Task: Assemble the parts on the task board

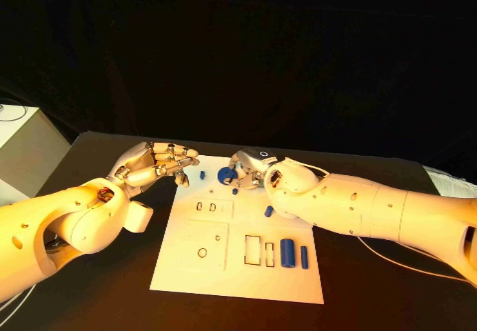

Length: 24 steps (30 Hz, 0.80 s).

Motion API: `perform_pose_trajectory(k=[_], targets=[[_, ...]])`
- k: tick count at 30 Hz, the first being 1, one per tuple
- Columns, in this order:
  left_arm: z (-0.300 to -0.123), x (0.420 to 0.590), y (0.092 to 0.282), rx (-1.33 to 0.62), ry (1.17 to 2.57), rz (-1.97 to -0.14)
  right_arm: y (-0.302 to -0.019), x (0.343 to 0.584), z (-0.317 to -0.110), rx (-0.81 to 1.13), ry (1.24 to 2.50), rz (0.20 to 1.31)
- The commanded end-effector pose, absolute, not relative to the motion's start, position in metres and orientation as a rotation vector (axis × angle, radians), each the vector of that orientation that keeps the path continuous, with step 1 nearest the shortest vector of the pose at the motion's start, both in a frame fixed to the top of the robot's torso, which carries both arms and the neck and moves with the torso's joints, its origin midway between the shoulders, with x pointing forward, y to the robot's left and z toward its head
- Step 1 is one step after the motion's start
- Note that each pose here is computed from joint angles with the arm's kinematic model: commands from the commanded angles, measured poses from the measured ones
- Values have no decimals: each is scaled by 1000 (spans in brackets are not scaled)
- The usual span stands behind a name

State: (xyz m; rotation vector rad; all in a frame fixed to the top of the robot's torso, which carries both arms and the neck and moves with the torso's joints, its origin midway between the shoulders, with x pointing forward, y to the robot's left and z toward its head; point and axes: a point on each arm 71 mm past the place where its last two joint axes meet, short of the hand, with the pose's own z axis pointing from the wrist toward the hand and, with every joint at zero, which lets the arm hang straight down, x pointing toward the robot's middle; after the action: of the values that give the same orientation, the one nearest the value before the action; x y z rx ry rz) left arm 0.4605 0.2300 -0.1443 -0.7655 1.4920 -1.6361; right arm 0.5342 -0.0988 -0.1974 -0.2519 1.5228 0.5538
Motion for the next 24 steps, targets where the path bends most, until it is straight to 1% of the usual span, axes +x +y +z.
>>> perform_pose_trajectory(k=[1, 8, 12, 16, 19, 24], targets=[[-142, 460, 229, -752, 1486, -1653, -101, 533, -200, -262, 1556, 547], [-142, 460, 229, -751, 1487, -1651, -104, 527, -199, -255, 1553, 561], [-142, 460, 230, -751, 1487, -1649, -110, 520, -194, -234, 1513, 583], [-142, 460, 231, -752, 1486, -1646, -122, 515, -187, -191, 1444, 600], [-142, 460, 232, -753, 1485, -1643, -137, 512, -178, -133, 1396, 625], [-142, 460, 234, -755, 1483, -1638, -162, 509, -167, -31, 1385, 698]])
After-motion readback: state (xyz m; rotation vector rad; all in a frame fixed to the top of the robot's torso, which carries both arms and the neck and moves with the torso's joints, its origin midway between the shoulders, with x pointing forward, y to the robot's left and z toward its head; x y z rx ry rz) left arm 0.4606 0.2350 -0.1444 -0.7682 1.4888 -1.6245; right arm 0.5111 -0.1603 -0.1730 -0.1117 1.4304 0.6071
